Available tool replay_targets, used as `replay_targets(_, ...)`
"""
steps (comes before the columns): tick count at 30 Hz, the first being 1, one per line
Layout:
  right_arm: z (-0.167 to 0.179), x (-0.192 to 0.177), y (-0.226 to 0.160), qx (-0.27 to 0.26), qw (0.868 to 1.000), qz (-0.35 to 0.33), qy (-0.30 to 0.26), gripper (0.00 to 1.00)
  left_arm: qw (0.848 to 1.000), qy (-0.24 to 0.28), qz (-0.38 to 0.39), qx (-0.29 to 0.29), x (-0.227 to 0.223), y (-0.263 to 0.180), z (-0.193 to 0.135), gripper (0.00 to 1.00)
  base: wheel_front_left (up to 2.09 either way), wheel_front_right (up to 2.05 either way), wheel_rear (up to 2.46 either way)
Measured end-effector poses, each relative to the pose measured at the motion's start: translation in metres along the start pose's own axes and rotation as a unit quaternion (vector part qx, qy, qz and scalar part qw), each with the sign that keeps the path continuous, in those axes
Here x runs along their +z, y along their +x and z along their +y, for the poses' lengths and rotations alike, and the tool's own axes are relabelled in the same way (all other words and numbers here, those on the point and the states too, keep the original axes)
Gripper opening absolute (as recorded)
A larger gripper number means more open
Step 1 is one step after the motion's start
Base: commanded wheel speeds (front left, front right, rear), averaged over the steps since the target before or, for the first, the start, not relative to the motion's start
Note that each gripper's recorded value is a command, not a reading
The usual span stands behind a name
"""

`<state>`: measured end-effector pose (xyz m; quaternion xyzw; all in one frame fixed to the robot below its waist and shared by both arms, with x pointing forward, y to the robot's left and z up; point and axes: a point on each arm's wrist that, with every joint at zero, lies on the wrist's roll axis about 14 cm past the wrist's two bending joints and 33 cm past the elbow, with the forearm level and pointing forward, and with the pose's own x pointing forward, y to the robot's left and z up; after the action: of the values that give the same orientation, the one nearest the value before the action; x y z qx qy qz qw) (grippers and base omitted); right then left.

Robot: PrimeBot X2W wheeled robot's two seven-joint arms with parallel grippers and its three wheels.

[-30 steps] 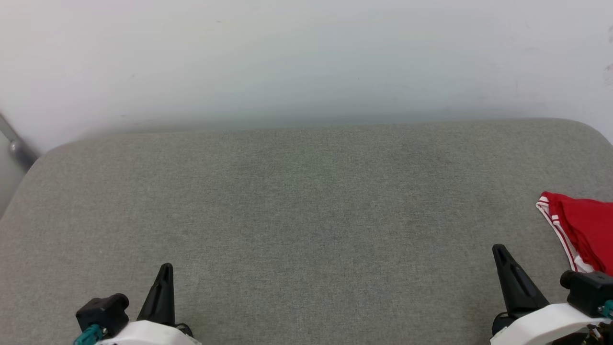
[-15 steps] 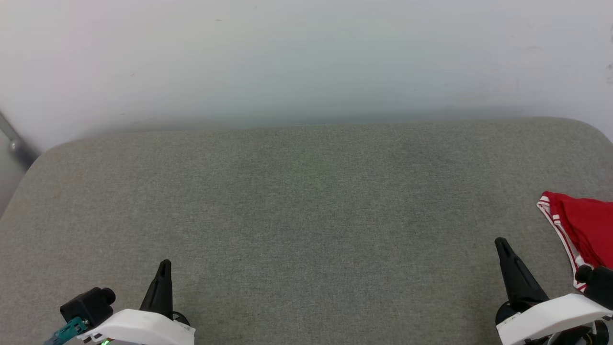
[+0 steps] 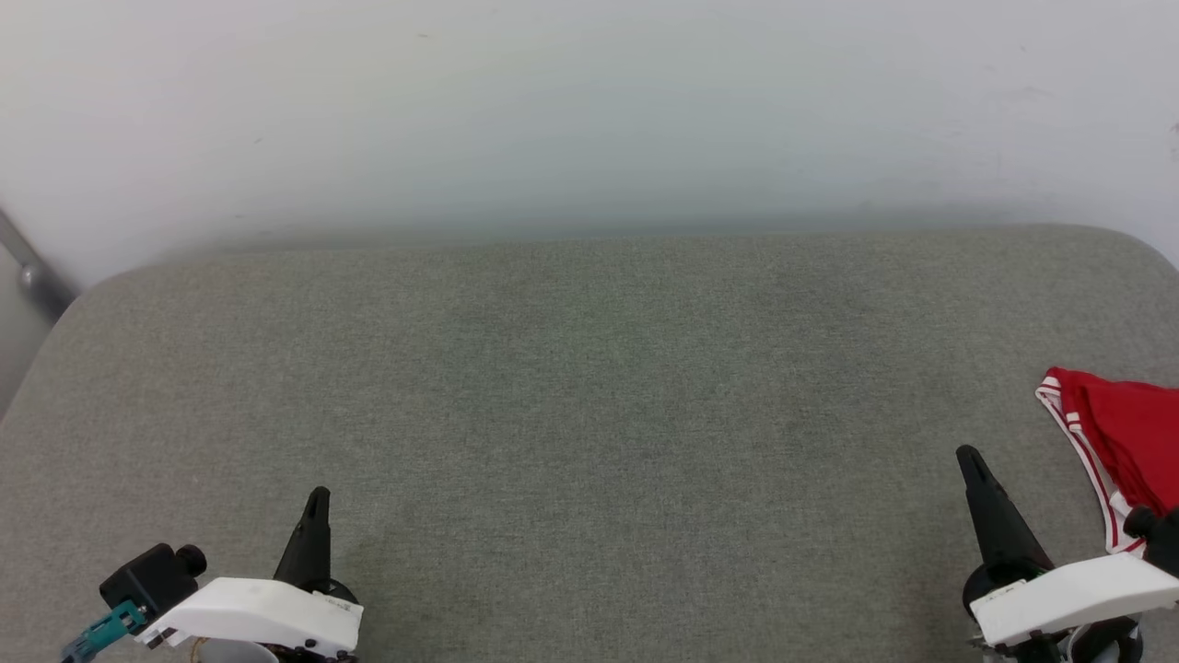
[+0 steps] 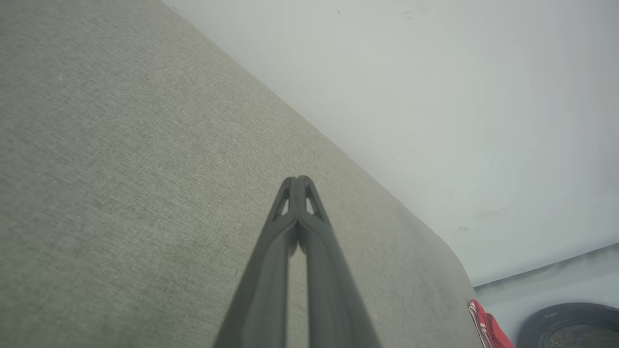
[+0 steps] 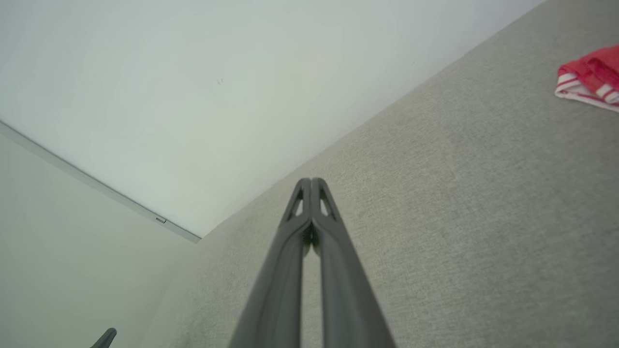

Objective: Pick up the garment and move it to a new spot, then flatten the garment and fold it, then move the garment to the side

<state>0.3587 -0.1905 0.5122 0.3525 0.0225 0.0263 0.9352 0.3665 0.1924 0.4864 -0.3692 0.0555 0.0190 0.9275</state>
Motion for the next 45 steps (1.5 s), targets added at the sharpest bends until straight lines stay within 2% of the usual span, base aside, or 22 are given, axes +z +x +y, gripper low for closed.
replay_targets(19,-0.005,0.000,0.007,-0.005,0.993,-0.006,0.122,0.00,0.993,-0.118,0.002,-0.002,0.003,0.006,-0.001,0.00,0.00,0.00,0.00)
replay_targets(45,-0.009,0.002,0.017,-0.006,0.967,-0.019,0.255,0.00,0.969,-0.248,-0.003,-0.017,0.008,0.013,-0.004,0.00,0.00,0.00,0.00)
